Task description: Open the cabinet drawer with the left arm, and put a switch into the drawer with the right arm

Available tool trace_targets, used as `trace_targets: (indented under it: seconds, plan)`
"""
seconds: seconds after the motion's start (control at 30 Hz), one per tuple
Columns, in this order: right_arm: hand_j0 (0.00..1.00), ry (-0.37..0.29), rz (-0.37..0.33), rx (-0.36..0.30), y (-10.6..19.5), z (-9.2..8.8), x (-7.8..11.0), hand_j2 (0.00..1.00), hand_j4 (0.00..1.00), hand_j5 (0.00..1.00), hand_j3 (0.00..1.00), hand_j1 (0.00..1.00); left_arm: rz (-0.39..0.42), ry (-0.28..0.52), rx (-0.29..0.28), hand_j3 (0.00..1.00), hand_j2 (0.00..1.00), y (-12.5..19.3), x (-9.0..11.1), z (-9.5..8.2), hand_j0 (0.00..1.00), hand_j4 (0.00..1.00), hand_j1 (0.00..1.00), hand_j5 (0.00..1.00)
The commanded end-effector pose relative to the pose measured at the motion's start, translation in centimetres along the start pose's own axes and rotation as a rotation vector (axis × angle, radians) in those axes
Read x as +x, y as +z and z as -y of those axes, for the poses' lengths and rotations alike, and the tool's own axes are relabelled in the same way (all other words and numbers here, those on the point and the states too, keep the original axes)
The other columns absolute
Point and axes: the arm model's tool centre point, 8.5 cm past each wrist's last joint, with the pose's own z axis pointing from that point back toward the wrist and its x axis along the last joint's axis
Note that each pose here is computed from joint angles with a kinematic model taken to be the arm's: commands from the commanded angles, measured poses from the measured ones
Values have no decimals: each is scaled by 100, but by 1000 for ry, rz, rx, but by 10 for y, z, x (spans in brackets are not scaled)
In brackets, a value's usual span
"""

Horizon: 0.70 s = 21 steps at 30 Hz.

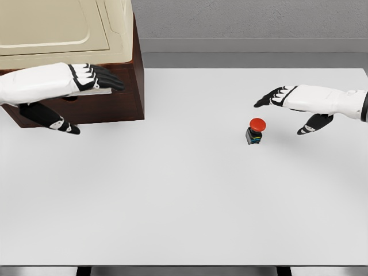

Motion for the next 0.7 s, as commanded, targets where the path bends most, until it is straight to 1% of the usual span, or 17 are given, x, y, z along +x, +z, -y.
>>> trace_targets:
  seconds: [0.0, 0.07, 0.13, 0.17, 0.2, 0.23, 0.27, 0.3, 0.37, 0.4, 0.43, 0.5, 0.53, 0.57, 0.63, 0.67]
  plan:
    - [100, -5, -4, -2, 1, 0, -1, 100, 100, 100, 100, 100, -5, 11, -1, 100, 100, 2, -1, 2, 100, 100, 100, 100]
    - [100, -21, -21, -1, 3, -3, -8, 100, 100, 100, 100, 100, -5, 11, -1, 100, 100, 2, -1, 2, 100, 100, 100, 100]
    - [100, -21, -19, 0, 2, -3, -7, 100, 100, 100, 100, 100, -3, 10, 9, 100, 100, 1, -1, 0, 100, 100, 100, 100]
    - [100, -20, -21, 3, 2, -4, -7, 100, 100, 100, 100, 100, -2, 8, 0, 100, 100, 1, 0, 1, 100, 100, 100, 100]
    - [100, -14, -26, -2, 5, -1, -9, 100, 100, 100, 100, 100, -6, 8, -68, 100, 100, 2, -1, 8, 100, 100, 100, 100]
    - [100, -15, -34, -5, 7, 0, -11, 100, 100, 100, 100, 100, -6, 6, -188, 100, 100, 3, -1, 17, 100, 100, 100, 100]
    - [100, -37, -48, 1, 8, -6, -18, 100, 100, 100, 100, 100, -16, -10, -255, 100, 100, 8, 0, 17, 100, 100, 100, 100]
    - [100, -53, -61, 0, 8, -8, -22, 100, 100, 100, 100, 100, -45, -27, -353, 100, 100, 20, -1, 17, 100, 100, 100, 100]
    - [100, -53, -61, 6, 7, -10, -22, 100, 100, 100, 100, 100, -37, -45, -346, 100, 100, 16, 1, 12, 100, 100, 100, 100]
    - [100, -51, -64, 5, 6, -8, -22, 100, 100, 100, 100, 100, -31, -62, -338, 100, 100, 14, 3, 6, 100, 100, 100, 100]
    - [100, -53, -40, -4, -4, -8, -17, 100, 100, 100, 100, 100, -20, -93, -321, 100, 100, 9, 6, -6, 100, 100, 100, 100]
    - [100, -45, -18, -4, -10, -7, -10, 100, 100, 100, 100, 100, -2, -116, -303, 100, 100, 2, 10, -16, 100, 100, 100, 100]
    - [100, -45, -16, -4, -11, -7, -10, 100, 100, 100, 100, 100, 17, -110, -297, 100, 100, -3, 12, -17, 100, 100, 100, 100]
    - [100, -47, -4, -7, -17, -7, -7, 100, 100, 100, 100, 100, 40, -58, -267, 100, 100, -3, 13, -19, 100, 100, 100, 100]
    - [100, -52, 17, -5, -28, -8, -2, 100, 100, 100, 100, 100, 90, 19, -209, 100, 100, -6, 18, -26, 100, 100, 100, 100]
    - [100, -57, 16, -3, -29, -9, -2, 100, 100, 100, 100, 100, 93, 28, -202, 100, 100, -6, 19, -26, 100, 100, 100, 100]
